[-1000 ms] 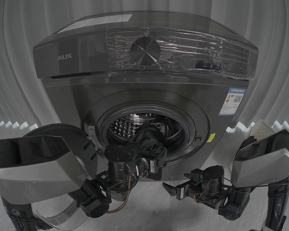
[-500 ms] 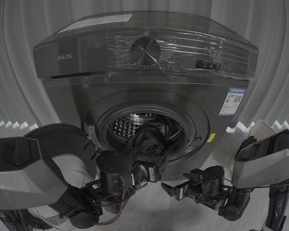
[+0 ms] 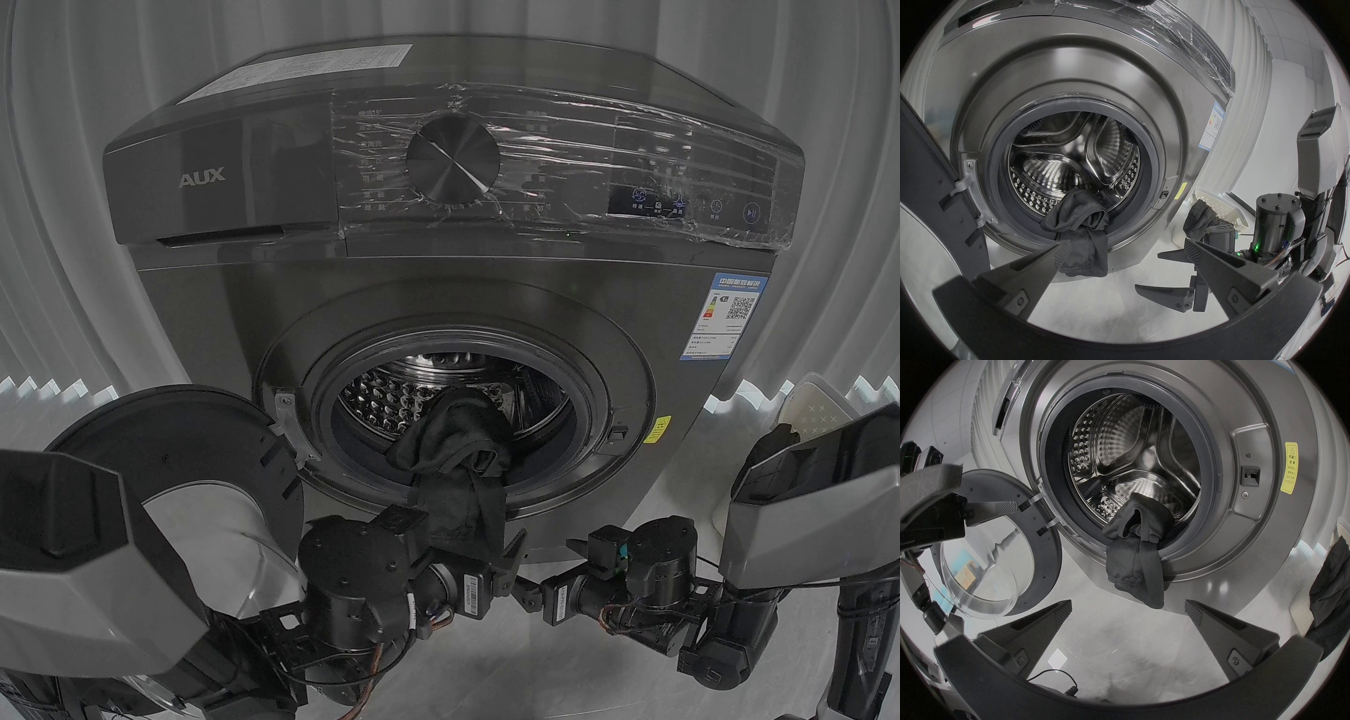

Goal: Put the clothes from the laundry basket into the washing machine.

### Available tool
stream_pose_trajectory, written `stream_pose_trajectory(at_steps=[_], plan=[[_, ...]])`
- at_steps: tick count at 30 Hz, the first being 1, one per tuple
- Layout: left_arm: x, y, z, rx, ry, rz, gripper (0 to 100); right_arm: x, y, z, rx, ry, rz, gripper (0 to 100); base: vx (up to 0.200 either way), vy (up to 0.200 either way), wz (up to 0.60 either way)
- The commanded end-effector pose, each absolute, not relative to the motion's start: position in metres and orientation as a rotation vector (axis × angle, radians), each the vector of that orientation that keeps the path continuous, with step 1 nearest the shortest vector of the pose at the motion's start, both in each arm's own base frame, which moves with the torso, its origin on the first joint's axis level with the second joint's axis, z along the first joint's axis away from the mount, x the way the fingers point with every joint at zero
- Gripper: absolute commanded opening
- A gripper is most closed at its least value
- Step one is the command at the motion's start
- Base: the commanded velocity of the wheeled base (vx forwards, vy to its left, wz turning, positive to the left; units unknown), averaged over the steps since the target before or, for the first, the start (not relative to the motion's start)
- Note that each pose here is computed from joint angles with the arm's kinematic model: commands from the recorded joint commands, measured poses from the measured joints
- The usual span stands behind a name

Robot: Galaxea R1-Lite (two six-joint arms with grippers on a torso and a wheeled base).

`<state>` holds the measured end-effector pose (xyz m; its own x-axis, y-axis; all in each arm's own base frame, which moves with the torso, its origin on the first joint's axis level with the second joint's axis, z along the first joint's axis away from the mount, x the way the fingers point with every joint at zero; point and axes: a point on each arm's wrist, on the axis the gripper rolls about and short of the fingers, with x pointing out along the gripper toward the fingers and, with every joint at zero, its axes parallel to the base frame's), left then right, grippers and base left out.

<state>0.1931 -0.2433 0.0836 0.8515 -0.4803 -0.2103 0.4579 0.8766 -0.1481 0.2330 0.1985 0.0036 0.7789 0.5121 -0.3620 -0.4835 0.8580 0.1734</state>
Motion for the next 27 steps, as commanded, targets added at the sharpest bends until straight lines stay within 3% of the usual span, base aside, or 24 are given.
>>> stream_pose_trajectory(at_steps=[1, 5, 19, 27], plan=[[0.195, -0.244, 0.085, -0.094, 0.240, -0.492, 100, 0.233, 0.199, 0.003, 0.070, 0.413, 0.542, 100, 0.200, 0.000, 0.00], [0.196, -0.243, 0.082, -0.095, 0.241, -0.491, 100, 0.233, 0.199, 0.002, 0.070, 0.417, 0.541, 100, 0.200, 0.000, 0.00], [0.234, -0.241, 0.087, -0.126, 0.171, -0.452, 100, 0.229, 0.197, 0.000, 0.065, 0.433, 0.539, 100, 0.000, 0.000, 0.00], [0.280, -0.239, 0.066, -0.133, 0.072, -0.435, 100, 0.219, 0.196, 0.001, 0.065, 0.451, 0.526, 100, 0.000, 0.000, 0.00]])
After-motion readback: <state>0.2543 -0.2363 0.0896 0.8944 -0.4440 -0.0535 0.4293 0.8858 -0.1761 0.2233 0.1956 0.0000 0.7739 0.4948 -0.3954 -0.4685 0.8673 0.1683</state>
